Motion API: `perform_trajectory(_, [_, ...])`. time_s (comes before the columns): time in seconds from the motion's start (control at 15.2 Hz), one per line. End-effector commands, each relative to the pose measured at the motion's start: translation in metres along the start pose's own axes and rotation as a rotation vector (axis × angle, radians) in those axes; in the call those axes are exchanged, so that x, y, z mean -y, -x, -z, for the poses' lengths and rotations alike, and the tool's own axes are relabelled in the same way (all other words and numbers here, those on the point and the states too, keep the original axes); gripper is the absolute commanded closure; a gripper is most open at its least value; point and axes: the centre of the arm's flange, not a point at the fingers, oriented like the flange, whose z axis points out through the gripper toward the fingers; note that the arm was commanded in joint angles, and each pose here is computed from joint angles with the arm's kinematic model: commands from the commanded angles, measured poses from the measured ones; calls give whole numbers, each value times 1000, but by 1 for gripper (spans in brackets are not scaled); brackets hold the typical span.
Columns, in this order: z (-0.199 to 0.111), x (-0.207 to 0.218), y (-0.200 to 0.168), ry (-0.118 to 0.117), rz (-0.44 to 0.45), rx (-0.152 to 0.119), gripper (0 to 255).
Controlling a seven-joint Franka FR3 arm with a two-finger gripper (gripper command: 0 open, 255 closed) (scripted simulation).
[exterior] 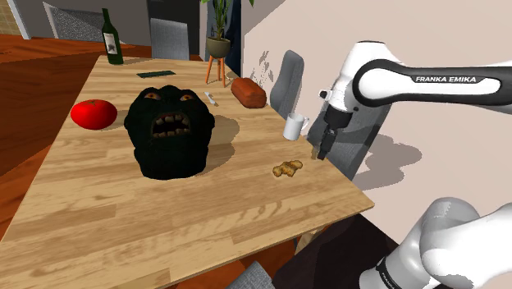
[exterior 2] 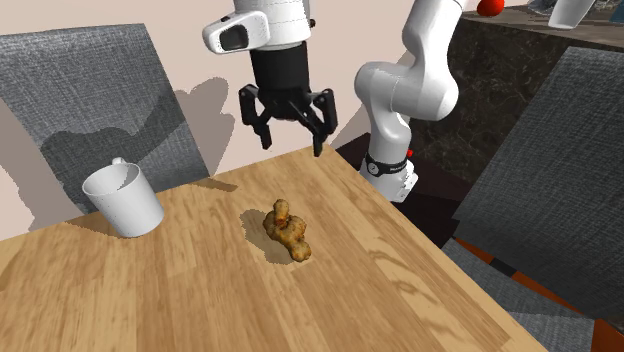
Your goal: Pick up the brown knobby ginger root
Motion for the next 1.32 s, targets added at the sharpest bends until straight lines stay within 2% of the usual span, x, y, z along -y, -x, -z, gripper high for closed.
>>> perform_trajectory(0.0, [-16,-3,-14,-16,89,-41,0])
perform_trajectory(0.46, [-61,2,-73,-74,374,-166,0])
perform_trajectory(1.06, [-101,-1,-72,-74,374,-166,0])
perform_trajectory(1.12, [-101,0,-73,-74,374,-166,255])
perform_trajectory(1.25, [-101,0,-73,-74,374,-166,255])
